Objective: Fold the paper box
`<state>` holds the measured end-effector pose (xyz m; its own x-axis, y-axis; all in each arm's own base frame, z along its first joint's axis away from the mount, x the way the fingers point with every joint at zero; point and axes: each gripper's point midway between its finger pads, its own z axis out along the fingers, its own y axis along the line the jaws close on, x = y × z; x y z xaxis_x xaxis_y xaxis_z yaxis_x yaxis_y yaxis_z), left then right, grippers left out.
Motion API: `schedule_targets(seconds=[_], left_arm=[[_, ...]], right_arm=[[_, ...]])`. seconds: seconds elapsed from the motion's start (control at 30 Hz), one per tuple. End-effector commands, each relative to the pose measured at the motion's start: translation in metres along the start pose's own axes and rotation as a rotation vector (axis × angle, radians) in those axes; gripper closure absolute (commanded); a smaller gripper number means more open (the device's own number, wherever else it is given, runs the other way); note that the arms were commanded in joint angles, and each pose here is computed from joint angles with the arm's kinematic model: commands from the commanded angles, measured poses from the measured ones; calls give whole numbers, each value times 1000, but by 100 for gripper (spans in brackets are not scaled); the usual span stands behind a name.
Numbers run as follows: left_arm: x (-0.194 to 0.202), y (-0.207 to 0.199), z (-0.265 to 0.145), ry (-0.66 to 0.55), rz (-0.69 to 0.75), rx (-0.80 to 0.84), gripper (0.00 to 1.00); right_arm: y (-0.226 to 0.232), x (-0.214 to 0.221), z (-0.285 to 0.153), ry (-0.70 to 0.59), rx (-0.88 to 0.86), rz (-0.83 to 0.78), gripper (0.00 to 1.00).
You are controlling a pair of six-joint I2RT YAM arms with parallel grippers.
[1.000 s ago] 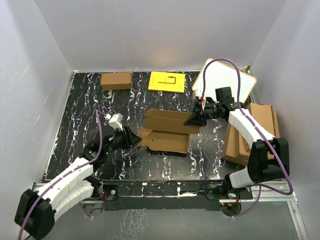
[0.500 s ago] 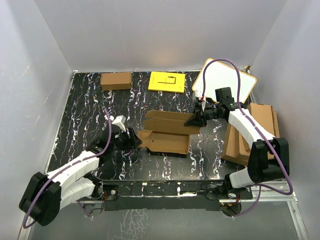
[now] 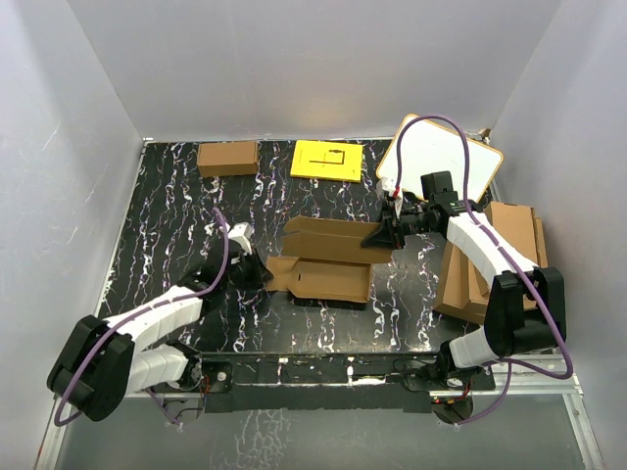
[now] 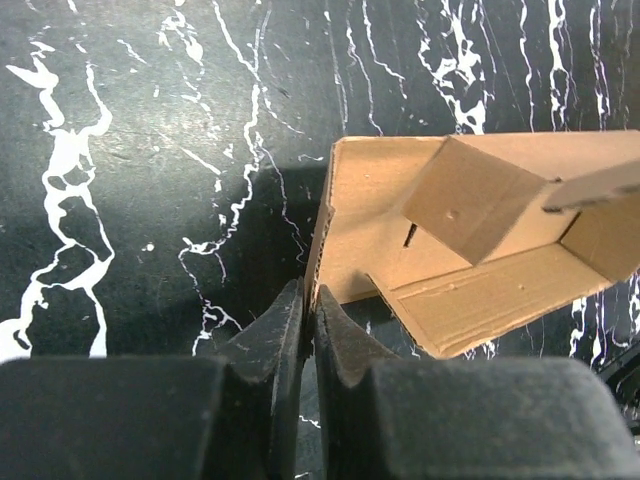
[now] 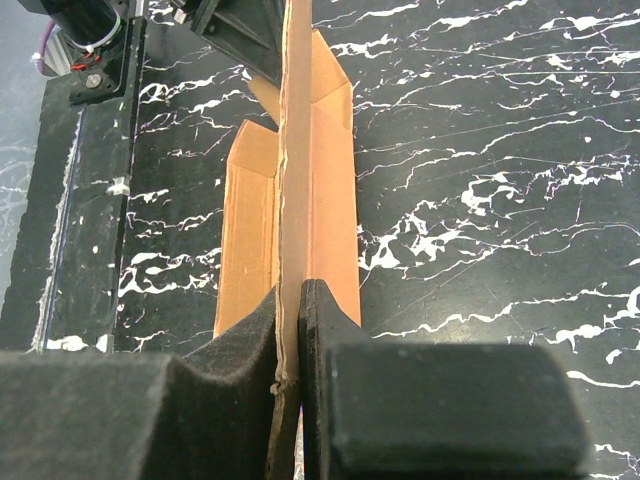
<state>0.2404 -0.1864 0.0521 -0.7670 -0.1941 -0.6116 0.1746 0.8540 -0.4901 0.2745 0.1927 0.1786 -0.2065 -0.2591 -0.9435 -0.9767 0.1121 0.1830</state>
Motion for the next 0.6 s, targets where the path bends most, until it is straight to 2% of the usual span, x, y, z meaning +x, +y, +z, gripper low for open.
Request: schedule_targets(seconds=[0.0, 0.13, 0.57], left_arm=[[-26, -27, -10, -61, 23, 102, 96], [-23, -42, -18, -49, 14, 181, 100], [-18, -72, -24, -14, -20, 352, 100]], right_arm=[[-3, -4, 0, -27, -4, -35, 92], [-4, -4, 0, -30, 3, -25, 92], [-9, -2, 2, -37, 23, 8, 92]])
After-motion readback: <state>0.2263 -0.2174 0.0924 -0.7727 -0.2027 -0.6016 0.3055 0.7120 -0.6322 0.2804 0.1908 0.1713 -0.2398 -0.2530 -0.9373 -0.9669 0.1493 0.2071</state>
